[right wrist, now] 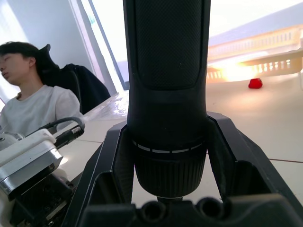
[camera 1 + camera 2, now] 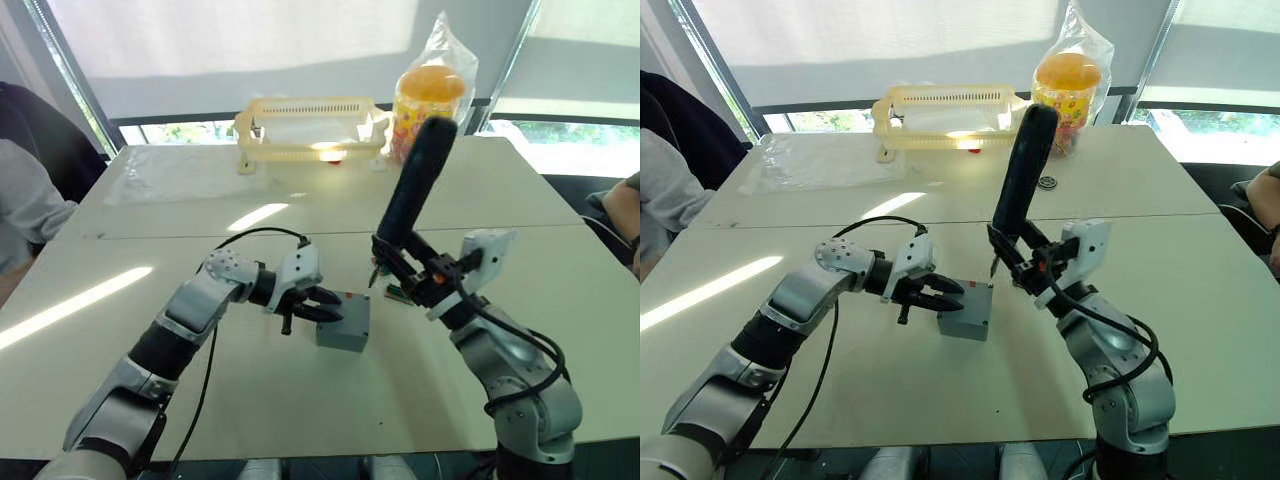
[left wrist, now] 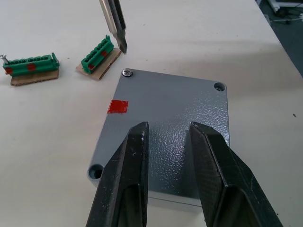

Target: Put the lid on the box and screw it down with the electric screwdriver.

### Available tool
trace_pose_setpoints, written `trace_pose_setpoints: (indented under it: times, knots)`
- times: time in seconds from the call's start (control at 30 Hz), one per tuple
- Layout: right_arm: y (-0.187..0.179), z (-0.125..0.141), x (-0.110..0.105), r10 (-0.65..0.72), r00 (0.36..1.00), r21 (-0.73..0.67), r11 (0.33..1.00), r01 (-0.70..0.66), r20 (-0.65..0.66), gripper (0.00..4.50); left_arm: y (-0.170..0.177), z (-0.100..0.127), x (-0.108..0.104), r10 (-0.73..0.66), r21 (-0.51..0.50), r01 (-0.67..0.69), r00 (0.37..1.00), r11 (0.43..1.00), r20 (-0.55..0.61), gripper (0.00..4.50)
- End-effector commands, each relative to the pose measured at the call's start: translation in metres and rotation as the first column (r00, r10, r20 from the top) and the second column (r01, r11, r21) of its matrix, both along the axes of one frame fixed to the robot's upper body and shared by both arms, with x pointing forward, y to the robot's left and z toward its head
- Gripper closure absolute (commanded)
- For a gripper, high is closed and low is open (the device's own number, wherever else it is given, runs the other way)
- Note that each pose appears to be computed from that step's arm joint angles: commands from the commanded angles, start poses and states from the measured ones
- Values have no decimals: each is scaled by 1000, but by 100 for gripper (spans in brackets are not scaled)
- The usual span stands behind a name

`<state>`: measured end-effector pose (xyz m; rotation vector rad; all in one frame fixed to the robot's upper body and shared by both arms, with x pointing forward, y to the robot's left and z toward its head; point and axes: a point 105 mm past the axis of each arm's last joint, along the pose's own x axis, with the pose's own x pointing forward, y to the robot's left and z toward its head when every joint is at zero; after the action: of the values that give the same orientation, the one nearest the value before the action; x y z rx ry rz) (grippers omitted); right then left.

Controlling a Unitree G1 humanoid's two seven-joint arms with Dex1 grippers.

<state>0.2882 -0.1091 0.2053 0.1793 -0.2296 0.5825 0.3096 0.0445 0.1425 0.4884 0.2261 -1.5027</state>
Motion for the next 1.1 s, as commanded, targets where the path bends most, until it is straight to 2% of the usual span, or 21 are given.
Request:
trace_pose_setpoints:
  times: [0.03,0.63,1.1]
  knots:
    - [2,15,-7,10,996,5,1000,-10,89,274,0,-5,-2,12,14,-11,1000,1000,-11,317]
    - [-3,1,-1,-30,997,-21,999,31,67,274,-4,-5,-3,14,2,-14,1000,1000,-18,317]
    - [-4,12,-3,-26,996,13,1000,25,90,274,-3,-5,-3,14,-1,-14,1000,1000,-22,317]
